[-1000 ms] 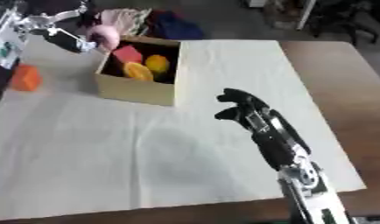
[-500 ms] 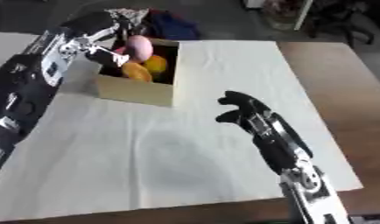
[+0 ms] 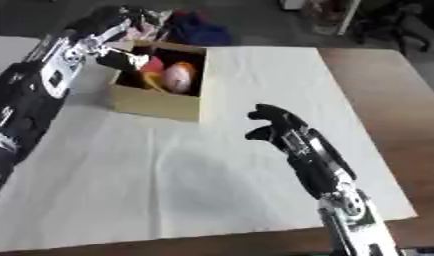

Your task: Pick up objects on the table and place them in the box.

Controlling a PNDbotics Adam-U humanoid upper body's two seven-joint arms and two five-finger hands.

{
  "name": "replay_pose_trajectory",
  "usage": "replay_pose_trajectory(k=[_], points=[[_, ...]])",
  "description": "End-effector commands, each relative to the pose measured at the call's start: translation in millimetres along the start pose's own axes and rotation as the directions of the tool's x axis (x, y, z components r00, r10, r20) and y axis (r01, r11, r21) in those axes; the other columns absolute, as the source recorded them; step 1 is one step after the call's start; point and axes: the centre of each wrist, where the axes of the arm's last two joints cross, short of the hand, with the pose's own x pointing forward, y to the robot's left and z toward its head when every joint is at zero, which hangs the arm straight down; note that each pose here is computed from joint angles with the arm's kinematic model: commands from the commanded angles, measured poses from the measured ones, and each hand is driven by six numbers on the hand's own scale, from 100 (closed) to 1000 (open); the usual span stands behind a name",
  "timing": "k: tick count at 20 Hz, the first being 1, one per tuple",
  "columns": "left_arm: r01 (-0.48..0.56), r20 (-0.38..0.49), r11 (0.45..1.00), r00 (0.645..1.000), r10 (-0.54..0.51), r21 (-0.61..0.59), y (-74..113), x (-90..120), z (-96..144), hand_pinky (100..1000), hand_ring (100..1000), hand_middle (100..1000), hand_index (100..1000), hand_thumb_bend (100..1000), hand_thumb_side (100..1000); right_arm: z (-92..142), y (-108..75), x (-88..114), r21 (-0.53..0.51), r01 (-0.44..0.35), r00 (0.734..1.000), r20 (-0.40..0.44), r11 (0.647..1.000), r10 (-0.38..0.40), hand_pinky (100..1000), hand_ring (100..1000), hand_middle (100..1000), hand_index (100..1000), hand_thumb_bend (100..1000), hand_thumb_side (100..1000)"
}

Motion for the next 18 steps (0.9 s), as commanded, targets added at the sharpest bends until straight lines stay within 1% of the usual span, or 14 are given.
replay_pose_trajectory(k=[1, 5, 6, 9, 10, 11, 14, 18], points=[[0.047, -0.008, 0.999, 0.999, -0.047, 0.014, 31.9, -18, 16, 767, 709, 776, 871, 179, 188, -1, -6.2, 5, -0.008, -0.019, 1.0, 0.015, 1.0, 0.019, 822, 697, 806, 886, 100, 818], [0.073, -0.065, 0.997, 0.995, -0.074, -0.01, 50.9, -47, 48, 776, 719, 787, 879, 212, 198, 1, -9.4, 5, -0.019, -0.03, 0.999, 0.01, 0.999, 0.03, 822, 697, 806, 886, 100, 817], [0.078, -0.082, 0.997, 0.993, -0.08, -0.029, 53.7, -53, 55, 783, 728, 796, 884, 235, 211, 1, -9.6, 5, -0.019, -0.032, 0.999, 0.01, 0.999, 0.032, 822, 697, 806, 886, 100, 817], [0.091, -0.127, 0.986, 0.986, -0.11, -0.141, 57.6, -72, 76, 792, 739, 812, 896, 289, 243, 1, -10.1, 5, -0.015, -0.036, 0.999, 0.01, 0.999, 0.037, 822, 697, 806, 886, 100, 816], [0.096, -0.143, 0.979, 0.982, -0.123, -0.179, 59.0, -78, 83, 797, 744, 816, 896, 325, 259, 1, -10.5, 5, -0.016, -0.038, 0.999, 0.008, 0.999, 0.038, 822, 697, 806, 886, 100, 816], [0.101, -0.158, 0.971, 0.978, -0.137, -0.215, 59.7, -83, 88, 800, 746, 819, 898, 340, 266, 1, -11.0, 5, -0.017, -0.039, 0.999, 0.007, 0.999, 0.039, 822, 697, 806, 886, 100, 816], [0.109, -0.202, 0.945, 0.963, -0.177, -0.31, 57.5, -96, 103, 810, 754, 831, 904, 429, 307, 2, -11.7, 5, -0.017, -0.042, 0.999, 0.005, 0.999, 0.042, 823, 697, 806, 885, 100, 817], [0.108, -0.253, 0.919, 0.943, -0.215, -0.379, 48.4, -109, 117, 814, 761, 835, 905, 463, 324, 2, -12.1, 5, -0.018, -0.044, 0.999, 0.006, 0.999, 0.044, 823, 697, 807, 885, 100, 816]])
